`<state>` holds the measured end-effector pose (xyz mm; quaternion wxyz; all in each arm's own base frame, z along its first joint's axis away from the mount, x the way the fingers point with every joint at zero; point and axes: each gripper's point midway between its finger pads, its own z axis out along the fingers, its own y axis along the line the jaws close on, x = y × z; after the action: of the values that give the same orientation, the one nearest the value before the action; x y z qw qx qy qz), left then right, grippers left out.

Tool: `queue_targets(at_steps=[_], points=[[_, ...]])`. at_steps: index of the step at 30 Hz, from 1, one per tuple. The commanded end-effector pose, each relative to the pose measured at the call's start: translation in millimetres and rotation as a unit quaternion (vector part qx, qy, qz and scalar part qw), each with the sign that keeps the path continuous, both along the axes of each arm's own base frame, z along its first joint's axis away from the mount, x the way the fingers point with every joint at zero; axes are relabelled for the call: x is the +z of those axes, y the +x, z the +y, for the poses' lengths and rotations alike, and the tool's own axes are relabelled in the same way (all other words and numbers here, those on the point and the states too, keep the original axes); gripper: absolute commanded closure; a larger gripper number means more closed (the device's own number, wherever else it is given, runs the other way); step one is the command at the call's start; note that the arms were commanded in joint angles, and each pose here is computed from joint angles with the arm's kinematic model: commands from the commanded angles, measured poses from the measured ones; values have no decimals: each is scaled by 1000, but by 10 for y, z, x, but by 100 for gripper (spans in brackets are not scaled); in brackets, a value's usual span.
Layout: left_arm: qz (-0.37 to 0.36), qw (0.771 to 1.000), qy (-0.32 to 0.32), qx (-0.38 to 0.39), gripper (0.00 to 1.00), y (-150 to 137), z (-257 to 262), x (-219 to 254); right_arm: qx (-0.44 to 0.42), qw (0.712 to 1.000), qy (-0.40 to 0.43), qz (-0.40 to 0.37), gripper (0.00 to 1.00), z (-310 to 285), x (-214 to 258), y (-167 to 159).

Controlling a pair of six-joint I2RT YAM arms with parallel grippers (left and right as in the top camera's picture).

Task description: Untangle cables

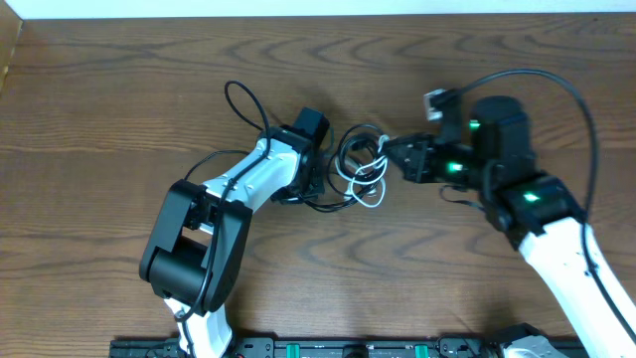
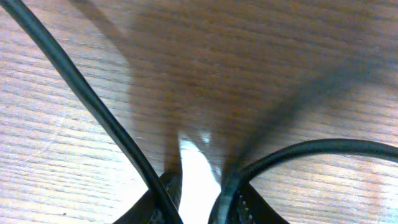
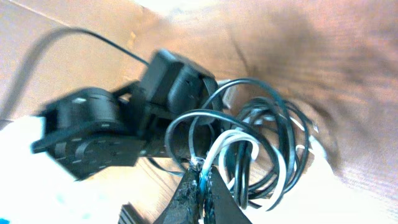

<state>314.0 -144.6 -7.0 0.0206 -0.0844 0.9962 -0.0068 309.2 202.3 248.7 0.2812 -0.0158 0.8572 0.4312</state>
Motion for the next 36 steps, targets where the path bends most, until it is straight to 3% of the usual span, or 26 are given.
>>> queue_targets(at_steps=[1, 9, 18, 22, 30, 36], points=[[69, 994, 87, 14, 72, -318, 479, -407, 17, 999, 34, -33, 99, -116, 291, -93], [71, 991, 112, 20, 72, -328, 614, -387, 3, 996, 74, -52, 99, -455, 535, -93], [82, 984, 153, 42, 71, -354, 904, -340, -47, 994, 91, -24, 99, -885, 486, -25], [83, 984, 152, 52, 62, -343, 964, -340, -40, 997, 69, -23, 99, -915, 377, -73], [100, 990, 92, 34, 51, -346, 779, -352, -72, 996, 4, 57, 99, -970, -77, -147], [80, 996, 28, -10, 43, -193, 544, -29, -31, 995, -26, 88, 99, -688, -357, -121]])
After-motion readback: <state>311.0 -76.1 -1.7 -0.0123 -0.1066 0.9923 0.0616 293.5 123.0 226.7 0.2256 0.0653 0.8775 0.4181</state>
